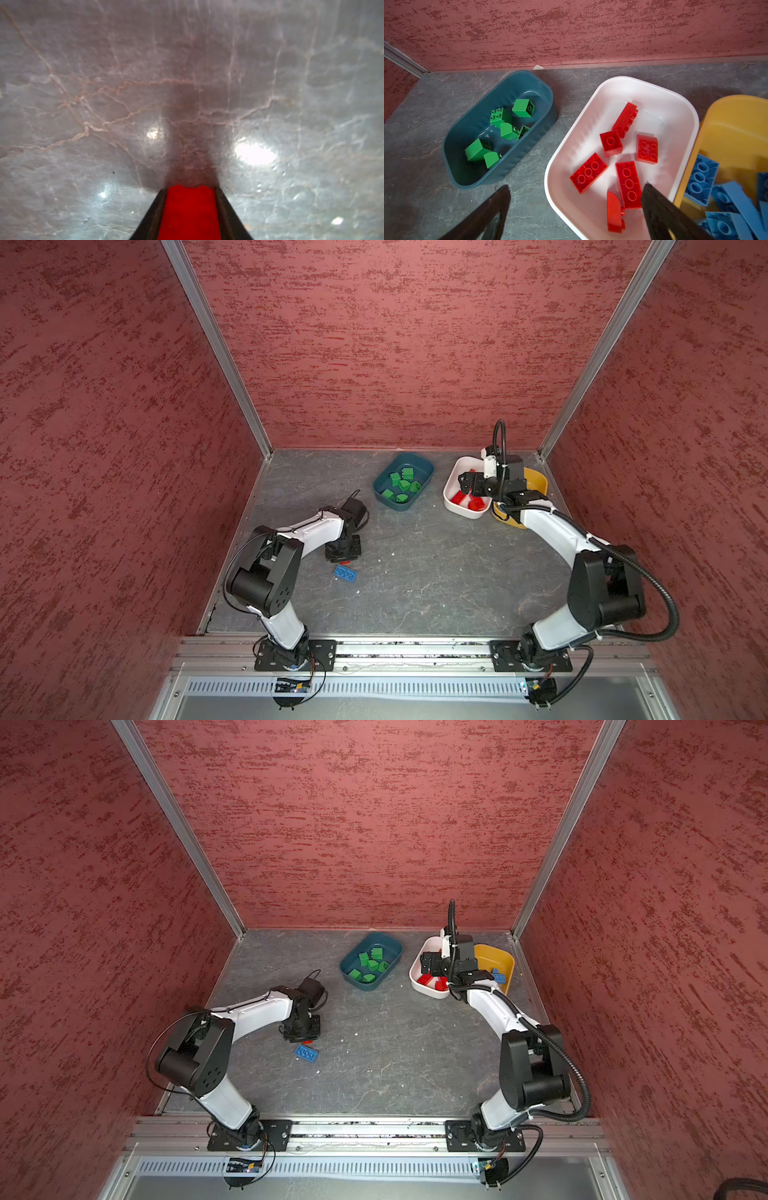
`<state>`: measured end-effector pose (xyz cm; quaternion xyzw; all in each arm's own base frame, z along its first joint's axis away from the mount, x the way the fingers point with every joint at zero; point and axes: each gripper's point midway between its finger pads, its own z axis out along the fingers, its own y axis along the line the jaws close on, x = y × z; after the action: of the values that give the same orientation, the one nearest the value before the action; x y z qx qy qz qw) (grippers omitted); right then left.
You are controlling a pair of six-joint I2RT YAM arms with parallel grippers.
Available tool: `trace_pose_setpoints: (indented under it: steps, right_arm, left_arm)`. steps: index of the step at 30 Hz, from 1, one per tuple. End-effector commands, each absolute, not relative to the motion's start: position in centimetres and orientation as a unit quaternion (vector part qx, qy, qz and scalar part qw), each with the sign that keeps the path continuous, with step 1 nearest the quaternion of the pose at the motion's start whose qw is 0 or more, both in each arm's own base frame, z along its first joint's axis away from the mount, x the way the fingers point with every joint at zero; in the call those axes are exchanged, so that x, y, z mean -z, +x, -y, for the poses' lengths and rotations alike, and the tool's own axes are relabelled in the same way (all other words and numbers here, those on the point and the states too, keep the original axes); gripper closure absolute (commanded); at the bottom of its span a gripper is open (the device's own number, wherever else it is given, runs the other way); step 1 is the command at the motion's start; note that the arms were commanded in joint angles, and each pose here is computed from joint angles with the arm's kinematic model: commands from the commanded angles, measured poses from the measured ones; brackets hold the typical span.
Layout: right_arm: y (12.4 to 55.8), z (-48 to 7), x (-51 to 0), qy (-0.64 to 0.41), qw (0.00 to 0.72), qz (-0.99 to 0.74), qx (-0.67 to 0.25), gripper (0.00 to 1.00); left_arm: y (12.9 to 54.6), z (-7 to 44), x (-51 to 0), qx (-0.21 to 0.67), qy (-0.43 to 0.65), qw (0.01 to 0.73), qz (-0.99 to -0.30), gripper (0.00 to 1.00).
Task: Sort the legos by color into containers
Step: 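Grasp the last red brick from the table with the left gripper, then carry the red brick to the white tub and release it with the left gripper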
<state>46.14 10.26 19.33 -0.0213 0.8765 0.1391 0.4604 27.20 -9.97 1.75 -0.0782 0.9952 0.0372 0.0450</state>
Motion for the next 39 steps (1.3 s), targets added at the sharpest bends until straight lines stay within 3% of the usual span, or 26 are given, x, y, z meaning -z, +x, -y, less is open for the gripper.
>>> trace_pose_setpoints:
  steps: [1, 9, 20, 29, 39]
  right_arm:
    - [45.8, -10.0, -20.2, -0.021, 0.472, -0.872, -0.124, 0.01]
    - [44.9, -9.1, -20.2, -0.006, 0.482, -0.869, -0.11, 0.01]
    - [44.2, -6.6, -22.8, 0.089, 0.552, -0.822, -0.109, 0.01]
    - [42.7, -2.9, -22.8, 0.191, 0.564, -0.801, -0.06, 0.01]
    - [42.2, -3.1, -23.3, 0.191, 0.57, -0.795, -0.073, 0.01]
  left_arm:
    - [28.7, 9.9, -1.9, -0.065, -0.076, 0.077, -0.992, 0.69]
    - [31.2, 13.2, -4.8, -0.048, -0.066, 0.136, -0.987, 0.79]
    - [37.2, 25.8, -9.6, 0.075, 0.01, 0.216, -0.973, 0.81]
    - [41.3, 37.0, -12.1, 0.223, 0.08, 0.226, -0.945, 0.81]
    - [43.3, 44.5, -13.8, 0.353, 0.115, 0.213, -0.904, 0.79]
